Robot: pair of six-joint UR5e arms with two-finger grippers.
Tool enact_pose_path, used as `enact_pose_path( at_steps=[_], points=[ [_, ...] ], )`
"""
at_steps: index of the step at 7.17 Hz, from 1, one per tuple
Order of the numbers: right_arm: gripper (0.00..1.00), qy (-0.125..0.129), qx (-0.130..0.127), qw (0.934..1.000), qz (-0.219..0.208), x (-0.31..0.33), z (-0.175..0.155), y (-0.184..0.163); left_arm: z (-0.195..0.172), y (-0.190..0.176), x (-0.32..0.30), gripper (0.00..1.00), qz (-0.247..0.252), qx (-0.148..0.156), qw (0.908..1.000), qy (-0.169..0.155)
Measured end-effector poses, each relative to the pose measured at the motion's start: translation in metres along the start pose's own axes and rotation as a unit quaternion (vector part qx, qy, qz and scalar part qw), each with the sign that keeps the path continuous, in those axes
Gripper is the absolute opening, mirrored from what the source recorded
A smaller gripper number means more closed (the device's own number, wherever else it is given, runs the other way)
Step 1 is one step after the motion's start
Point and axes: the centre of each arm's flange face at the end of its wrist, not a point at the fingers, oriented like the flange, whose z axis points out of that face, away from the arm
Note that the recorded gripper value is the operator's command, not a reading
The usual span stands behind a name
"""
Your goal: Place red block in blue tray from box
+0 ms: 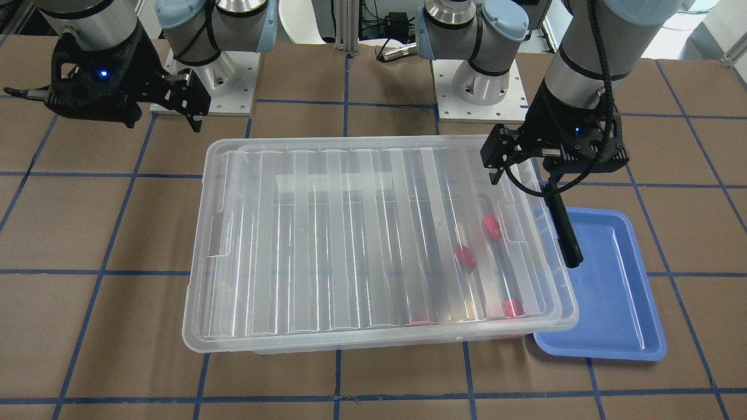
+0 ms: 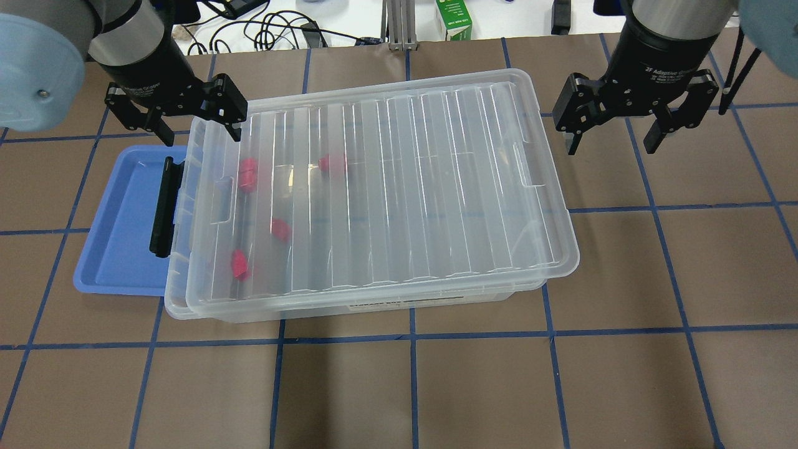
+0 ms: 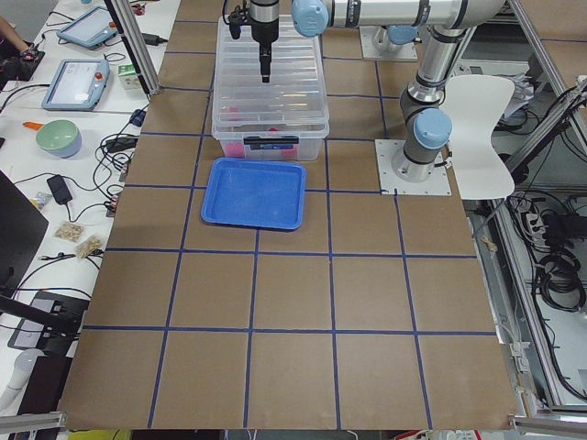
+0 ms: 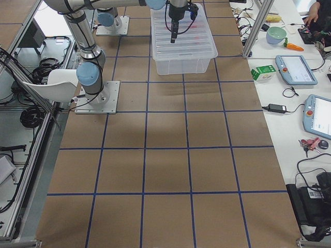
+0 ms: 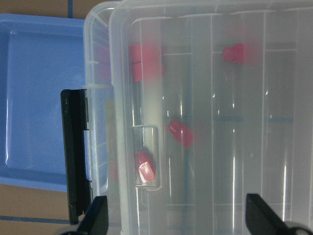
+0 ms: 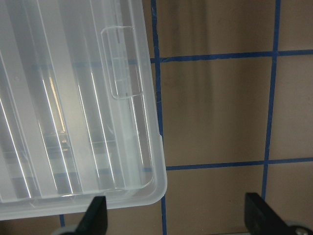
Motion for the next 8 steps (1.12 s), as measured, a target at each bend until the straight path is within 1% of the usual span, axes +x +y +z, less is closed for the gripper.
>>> enact_pose_path(
  at_steps=[2, 4, 6, 7, 8],
  points=[
    [1.0, 0.0, -0.001, 1.0, 0.0, 0.0, 0.001, 0.0, 0.005, 0.003, 0.001, 1.0, 0.0, -0.007, 1.0, 0.004],
    [1.0, 0.0, 0.001, 1.0, -0.001, 0.0, 0.001, -0.002, 0.007, 0.005, -0.002, 1.0, 0.0, -0.01, 0.9999, -0.008],
    [1.0, 0.001, 0.01, 0.9999, 0.002, 0.004, 0.0, -0.006, 0.008, 0.006, -0.003, 1.0, -0.001, -0.01, 0.9998, -0.014],
    [1.0, 0.001, 0.011, 0.9999, 0.004, 0.006, 0.004, -0.012, 0.008, 0.006, -0.004, 1.0, -0.002, -0.01, 0.9998, -0.014],
    [1.0, 0.001, 0.011, 0.9999, 0.005, 0.007, 0.015, -0.027, 0.008, 0.005, -0.004, 1.0, -0.004, -0.009, 0.9998, -0.014]
  ],
)
